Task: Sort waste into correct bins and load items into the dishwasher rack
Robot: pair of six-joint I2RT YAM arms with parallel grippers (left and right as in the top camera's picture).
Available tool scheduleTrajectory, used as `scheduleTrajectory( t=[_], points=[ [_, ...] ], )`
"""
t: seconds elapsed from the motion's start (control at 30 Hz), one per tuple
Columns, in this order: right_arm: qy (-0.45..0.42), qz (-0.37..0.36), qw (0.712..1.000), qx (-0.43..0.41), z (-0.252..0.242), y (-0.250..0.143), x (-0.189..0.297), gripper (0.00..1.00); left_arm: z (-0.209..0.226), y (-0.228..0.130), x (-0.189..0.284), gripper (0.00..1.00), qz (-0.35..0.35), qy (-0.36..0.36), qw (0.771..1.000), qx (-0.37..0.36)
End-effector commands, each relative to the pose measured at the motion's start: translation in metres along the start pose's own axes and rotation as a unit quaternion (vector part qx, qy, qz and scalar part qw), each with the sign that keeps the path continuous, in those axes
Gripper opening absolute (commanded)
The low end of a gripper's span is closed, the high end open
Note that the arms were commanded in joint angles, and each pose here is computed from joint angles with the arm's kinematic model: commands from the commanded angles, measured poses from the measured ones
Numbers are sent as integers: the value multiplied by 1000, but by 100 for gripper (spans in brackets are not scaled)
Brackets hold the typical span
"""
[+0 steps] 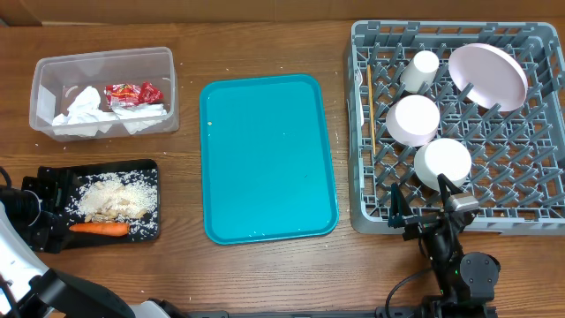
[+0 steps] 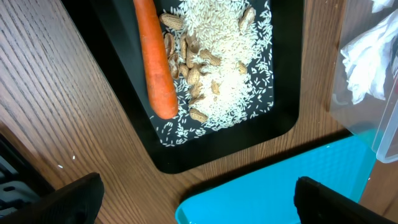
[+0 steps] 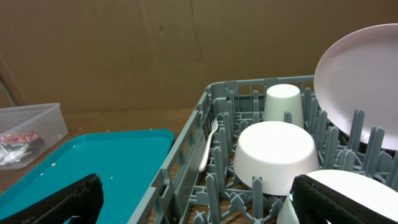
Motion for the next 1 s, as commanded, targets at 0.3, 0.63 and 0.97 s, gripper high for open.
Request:
scheduleTrajectory(
  t=[0.3,0.63,0.97],
  points=[
    [1,-1,1000,7,0,-2,0,100,1,1,-1,100,1,0,1000,9],
    [1,-1,1000,7,0,-2,0,100,1,1,-1,100,1,0,1000,9],
    [2,-1,1000,7,0,-2,0,100,9,-2,0,100,2,43,999,-13]
  ],
)
Point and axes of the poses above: each gripper's point midway between its finger pads, its own x axis back along the fingers, its own z axis along the line the jaws close on, y = z × x, the point moved 9 cm from there along x, back along the fingers, and after that the axes turned 9 degrees about -x, right-handed, at the moved point
